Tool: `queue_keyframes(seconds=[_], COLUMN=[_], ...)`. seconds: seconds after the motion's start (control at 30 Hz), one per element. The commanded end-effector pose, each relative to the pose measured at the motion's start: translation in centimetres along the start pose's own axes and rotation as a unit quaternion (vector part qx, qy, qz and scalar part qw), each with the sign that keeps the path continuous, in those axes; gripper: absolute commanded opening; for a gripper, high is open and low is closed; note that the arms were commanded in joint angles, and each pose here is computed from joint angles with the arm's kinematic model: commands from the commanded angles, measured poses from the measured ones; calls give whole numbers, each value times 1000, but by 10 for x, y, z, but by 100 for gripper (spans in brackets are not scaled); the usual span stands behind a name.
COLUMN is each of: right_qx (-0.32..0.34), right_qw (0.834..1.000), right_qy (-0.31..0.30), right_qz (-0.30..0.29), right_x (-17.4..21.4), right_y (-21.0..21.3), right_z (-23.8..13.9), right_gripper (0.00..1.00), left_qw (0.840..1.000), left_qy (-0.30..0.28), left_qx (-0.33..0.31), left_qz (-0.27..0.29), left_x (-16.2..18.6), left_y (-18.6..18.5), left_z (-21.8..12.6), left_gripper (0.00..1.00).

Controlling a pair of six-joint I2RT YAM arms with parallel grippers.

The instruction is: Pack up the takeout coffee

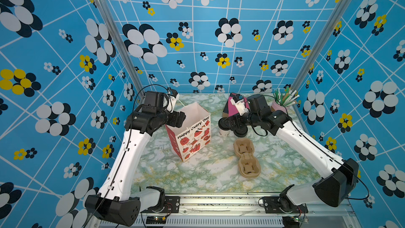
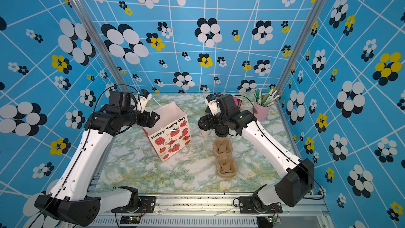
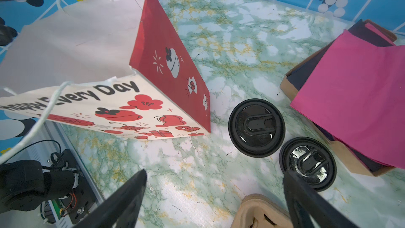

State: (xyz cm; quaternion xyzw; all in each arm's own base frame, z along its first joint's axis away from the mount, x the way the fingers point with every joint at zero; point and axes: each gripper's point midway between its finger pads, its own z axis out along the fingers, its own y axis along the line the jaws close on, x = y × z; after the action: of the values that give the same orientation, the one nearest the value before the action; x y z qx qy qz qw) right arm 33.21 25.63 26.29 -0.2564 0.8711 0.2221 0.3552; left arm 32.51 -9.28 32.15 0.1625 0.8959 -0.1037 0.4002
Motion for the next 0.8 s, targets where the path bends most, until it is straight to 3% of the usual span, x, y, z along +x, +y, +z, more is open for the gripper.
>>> queue_keyframes(seconds=[0.0, 0.13, 0.3, 0.43, 0.6, 0.77], right_qx=[-6, 7, 46, 84, 112, 119], right_qw=[1000, 1000, 998, 995, 993, 992], right_qy=[-21, -25, -35, -39, -41, -42], right_qz=[-8, -15, -18, -22, -19, -13], right_x=[-14, -16, -19, -16, -10, -1], right_y=[4, 0, -11, -24, -35, -41], right_z=[-4, -6, -13, -22, -31, -33], right_gripper=[99, 99, 99, 99, 99, 99], left_qw=[998, 993, 990, 991, 986, 979], left_qy=[-60, -102, -101, -57, 23, 18], left_qx=[8, 46, 81, 83, 30, 30], left_qz=[-28, -48, -48, -89, -164, -202], left_x=[-27, -49, -65, -65, -48, -49], left_y=[-7, -25, -58, -73, -62, -70], left_z=[-33, -50, -43, -14, 34, 64], left_gripper=[94, 96, 94, 92, 90, 84])
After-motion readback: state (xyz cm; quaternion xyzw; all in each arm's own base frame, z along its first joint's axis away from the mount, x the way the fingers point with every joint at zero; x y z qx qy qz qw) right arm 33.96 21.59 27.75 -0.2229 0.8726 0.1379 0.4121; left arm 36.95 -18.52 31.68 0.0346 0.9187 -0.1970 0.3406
